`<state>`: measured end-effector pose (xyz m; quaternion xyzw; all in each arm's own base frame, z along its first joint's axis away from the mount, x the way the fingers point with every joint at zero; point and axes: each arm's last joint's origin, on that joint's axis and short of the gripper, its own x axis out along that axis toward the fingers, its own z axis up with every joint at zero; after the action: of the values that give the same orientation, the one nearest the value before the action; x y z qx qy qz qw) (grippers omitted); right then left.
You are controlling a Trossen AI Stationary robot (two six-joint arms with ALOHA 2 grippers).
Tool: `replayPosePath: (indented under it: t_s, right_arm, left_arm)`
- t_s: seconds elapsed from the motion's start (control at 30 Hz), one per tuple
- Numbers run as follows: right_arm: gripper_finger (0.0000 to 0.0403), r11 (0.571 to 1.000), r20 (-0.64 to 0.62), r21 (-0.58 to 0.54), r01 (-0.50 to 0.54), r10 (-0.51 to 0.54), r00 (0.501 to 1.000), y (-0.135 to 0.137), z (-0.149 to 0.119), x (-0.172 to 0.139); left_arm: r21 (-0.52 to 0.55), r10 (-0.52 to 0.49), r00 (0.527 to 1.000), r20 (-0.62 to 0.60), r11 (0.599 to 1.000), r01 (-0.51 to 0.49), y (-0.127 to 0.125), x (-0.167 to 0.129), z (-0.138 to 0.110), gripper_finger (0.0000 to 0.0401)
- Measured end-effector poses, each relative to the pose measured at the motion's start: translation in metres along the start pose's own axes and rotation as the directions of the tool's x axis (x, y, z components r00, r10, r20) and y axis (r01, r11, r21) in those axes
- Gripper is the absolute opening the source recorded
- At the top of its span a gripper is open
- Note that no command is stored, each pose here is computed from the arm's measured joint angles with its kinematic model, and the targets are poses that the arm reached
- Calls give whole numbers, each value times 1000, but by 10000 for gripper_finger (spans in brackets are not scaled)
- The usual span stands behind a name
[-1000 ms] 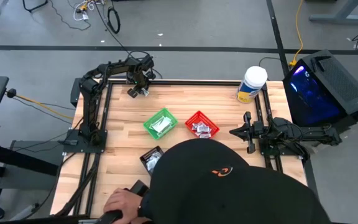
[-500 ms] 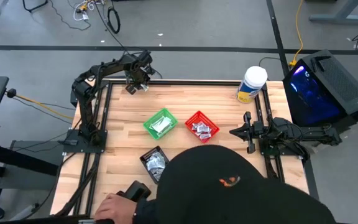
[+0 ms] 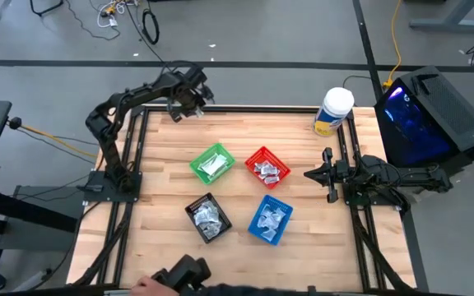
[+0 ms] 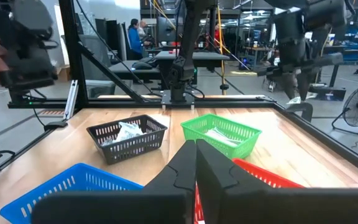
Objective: Pick & Place First Aid Supplies
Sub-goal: Put the green bandage pack into the green bin
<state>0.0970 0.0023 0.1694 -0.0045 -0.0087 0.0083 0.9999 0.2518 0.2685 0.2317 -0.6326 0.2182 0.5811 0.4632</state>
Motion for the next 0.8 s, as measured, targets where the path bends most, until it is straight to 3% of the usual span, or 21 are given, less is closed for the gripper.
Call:
replayPosePath:
  t_s: [0.2, 0.37, 0.57, 0.8]
  right_arm:
    - [13, 1000, 0, 0, 0, 0, 1000, 0, 0, 0]
    - [13, 1000, 0, 0, 0, 0, 1000, 0, 0, 0]
    - [13, 1000, 0, 0, 0, 0, 1000, 0, 0, 0]
    - [13, 1000, 0, 0, 0, 0, 1000, 0, 0, 0]
  left_arm:
    - [159, -46, 999, -26, 986, 50, -6, -15, -27, 126]
    - [302, -71, 995, -67, 949, 88, -10, -23, -53, 126]
    - [543, -76, 983, -168, 825, 156, -13, -26, -86, 126]
    - [697, -58, 965, -254, 681, 224, -12, -30, -121, 126]
